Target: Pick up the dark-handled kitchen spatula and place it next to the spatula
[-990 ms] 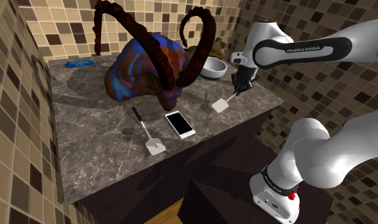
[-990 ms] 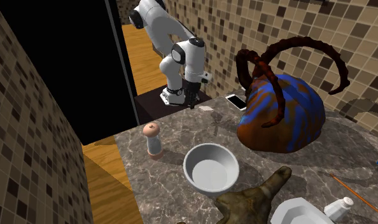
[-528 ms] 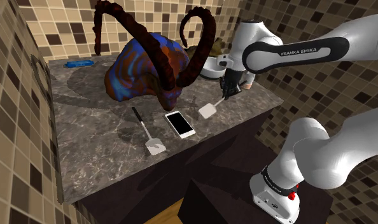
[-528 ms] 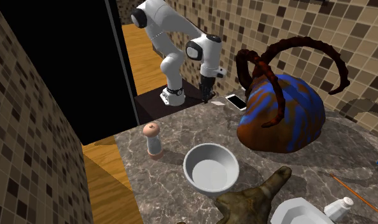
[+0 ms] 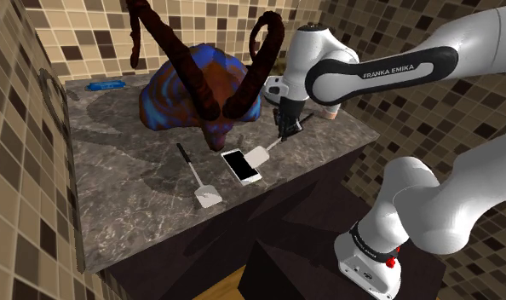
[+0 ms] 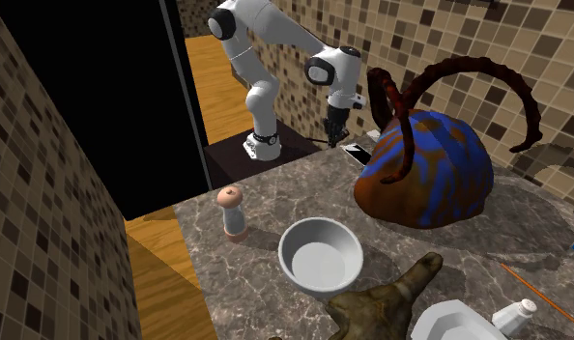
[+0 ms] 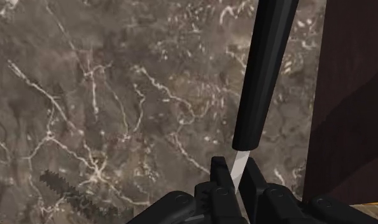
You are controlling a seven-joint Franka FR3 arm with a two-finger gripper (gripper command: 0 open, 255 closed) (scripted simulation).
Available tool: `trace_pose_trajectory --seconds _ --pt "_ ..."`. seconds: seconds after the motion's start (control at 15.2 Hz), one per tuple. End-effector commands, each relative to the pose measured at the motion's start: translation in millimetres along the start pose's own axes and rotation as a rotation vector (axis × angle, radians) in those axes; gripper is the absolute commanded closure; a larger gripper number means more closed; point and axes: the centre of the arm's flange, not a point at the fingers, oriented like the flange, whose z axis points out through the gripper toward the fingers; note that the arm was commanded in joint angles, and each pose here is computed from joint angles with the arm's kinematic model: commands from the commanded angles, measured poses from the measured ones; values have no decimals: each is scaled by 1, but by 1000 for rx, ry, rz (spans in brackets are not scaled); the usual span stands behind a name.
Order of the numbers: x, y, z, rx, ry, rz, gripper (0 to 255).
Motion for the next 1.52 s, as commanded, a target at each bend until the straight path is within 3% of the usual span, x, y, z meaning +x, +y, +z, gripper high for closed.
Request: trace_pose_trajectory --seconds 0.0,0.86,1.39,1.45 --pt "13 -2 5 0 0 2 255" --pt "18 -2 74 0 0 2 255" --pt "18 -2 74 0 0 2 255" --pt "18 -2 74 0 0 2 0"
